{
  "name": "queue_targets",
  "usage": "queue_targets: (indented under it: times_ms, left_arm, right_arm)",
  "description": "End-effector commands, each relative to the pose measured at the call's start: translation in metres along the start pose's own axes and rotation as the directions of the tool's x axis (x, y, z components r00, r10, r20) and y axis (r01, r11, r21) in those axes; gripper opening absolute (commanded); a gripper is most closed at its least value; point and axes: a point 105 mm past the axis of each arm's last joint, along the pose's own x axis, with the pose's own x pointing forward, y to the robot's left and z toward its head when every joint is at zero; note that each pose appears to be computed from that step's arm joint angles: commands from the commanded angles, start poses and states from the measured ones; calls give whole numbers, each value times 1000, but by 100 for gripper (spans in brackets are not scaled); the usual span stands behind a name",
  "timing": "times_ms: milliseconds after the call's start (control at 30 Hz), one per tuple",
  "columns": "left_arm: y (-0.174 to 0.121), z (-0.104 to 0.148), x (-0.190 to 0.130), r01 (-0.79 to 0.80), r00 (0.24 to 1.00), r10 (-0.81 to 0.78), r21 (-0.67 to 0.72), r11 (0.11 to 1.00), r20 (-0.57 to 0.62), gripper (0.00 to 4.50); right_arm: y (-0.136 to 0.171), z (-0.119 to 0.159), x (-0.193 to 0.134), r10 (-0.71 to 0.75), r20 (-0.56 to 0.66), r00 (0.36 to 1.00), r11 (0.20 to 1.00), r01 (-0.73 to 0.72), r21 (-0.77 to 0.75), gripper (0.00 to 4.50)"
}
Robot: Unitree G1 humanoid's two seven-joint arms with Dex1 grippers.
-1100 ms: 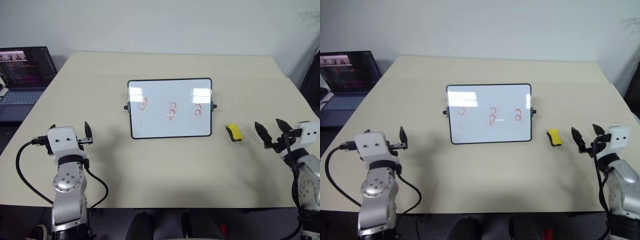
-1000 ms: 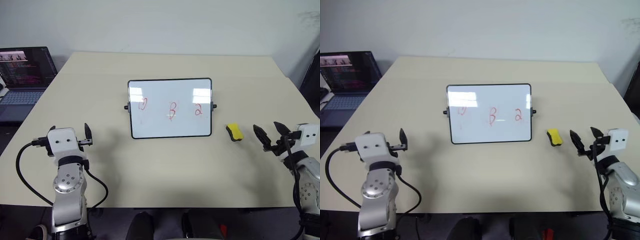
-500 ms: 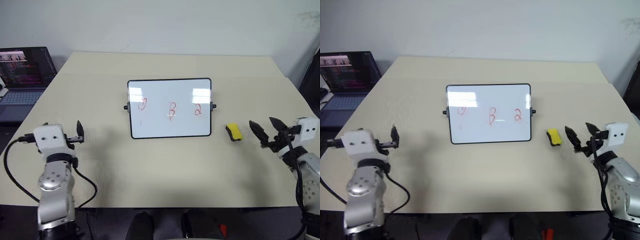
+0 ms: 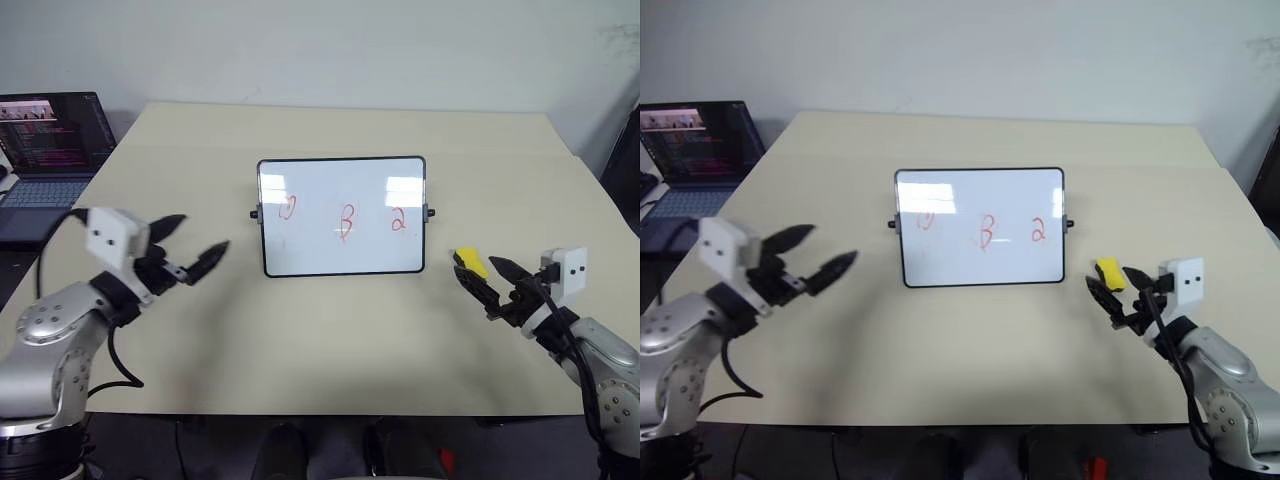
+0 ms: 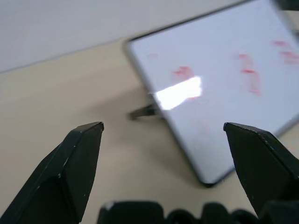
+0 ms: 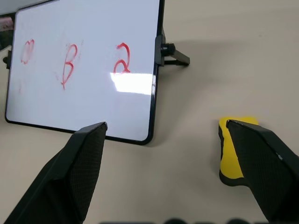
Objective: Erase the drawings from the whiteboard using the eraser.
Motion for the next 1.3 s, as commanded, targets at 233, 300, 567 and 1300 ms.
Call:
queue_targets:
  times_ms: [233, 300, 567, 1300]
  left_arm:
    - [-59, 38, 47, 347, 926, -364, 159, 924, 97, 450]
    - [-65, 45, 53, 363, 914, -384, 166, 917, 127, 450]
    - [-69, 40, 60, 378, 909, -399, 165, 911, 122, 450]
    - [-84, 8, 34, 528, 848, -529, 73, 846, -7, 450]
  right_arm:
    - [-23, 26, 11, -214, 43, 976, 976, 215, -25, 447]
    - [-25, 20, 14, -242, 17, 970, 970, 242, -37, 447]
    - [-32, 13, 25, -292, 1, 956, 956, 292, 20, 447]
    - [-28, -2, 47, -233, -77, 969, 968, 224, -117, 447]
